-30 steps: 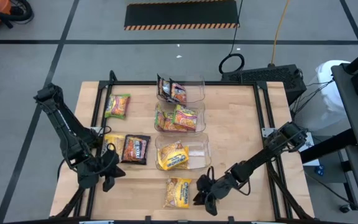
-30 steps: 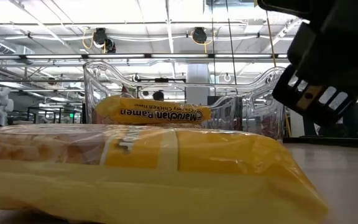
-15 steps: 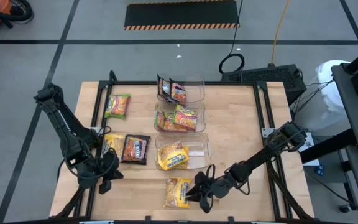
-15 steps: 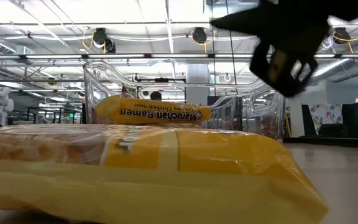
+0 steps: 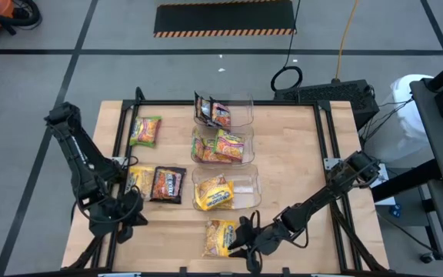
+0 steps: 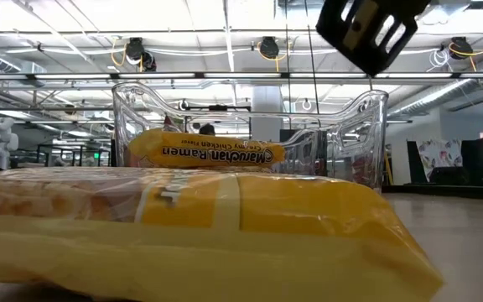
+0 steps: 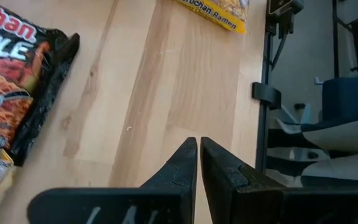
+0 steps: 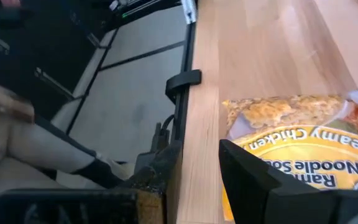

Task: Sort Maruchan noodles
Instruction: Put the yellow noodle pack into the bottom transparent bin

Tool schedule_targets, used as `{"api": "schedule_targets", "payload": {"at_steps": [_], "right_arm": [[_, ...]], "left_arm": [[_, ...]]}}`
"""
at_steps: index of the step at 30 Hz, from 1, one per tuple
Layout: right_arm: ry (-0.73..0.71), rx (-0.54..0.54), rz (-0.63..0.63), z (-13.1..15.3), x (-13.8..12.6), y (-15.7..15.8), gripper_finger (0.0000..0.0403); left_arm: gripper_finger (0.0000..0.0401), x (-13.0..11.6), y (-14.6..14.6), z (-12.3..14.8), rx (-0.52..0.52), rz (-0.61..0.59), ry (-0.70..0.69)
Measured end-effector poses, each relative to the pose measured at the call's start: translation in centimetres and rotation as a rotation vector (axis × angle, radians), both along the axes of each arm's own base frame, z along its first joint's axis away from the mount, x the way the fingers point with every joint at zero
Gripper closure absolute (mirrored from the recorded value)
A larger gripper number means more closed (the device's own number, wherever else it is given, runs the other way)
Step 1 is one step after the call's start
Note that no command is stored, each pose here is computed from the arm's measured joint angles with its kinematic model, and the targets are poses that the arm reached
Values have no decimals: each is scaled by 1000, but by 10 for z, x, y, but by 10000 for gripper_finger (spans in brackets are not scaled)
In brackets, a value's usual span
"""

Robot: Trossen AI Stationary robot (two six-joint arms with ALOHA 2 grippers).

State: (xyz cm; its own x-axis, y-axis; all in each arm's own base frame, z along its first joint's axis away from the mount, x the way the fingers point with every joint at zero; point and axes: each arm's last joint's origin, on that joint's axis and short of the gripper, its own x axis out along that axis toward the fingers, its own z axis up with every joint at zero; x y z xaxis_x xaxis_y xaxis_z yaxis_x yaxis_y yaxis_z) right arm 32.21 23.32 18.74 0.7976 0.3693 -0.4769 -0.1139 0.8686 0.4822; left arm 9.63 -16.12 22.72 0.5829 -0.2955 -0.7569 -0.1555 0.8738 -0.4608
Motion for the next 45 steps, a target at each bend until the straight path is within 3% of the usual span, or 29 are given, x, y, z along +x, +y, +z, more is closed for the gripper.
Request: {"api": "schedule_targets", "payload": {"at_steps": [18,23,31,45], "right_arm": [[2,-18,23,0,-3,5,299],[90,-80,53,-21,-3,6,299],[234,-47,74,-61,-1,10,299],[152,-133,10,-61,4,6,299]], "left_arm": [[375,-8,-8,3,-55,-23,-19],[375,-9,-9,3,-52,-27,-24],[375,-9,-9,3,-56,-24,-23],[375,-9,-9,3,-69,-15,-22]]}}
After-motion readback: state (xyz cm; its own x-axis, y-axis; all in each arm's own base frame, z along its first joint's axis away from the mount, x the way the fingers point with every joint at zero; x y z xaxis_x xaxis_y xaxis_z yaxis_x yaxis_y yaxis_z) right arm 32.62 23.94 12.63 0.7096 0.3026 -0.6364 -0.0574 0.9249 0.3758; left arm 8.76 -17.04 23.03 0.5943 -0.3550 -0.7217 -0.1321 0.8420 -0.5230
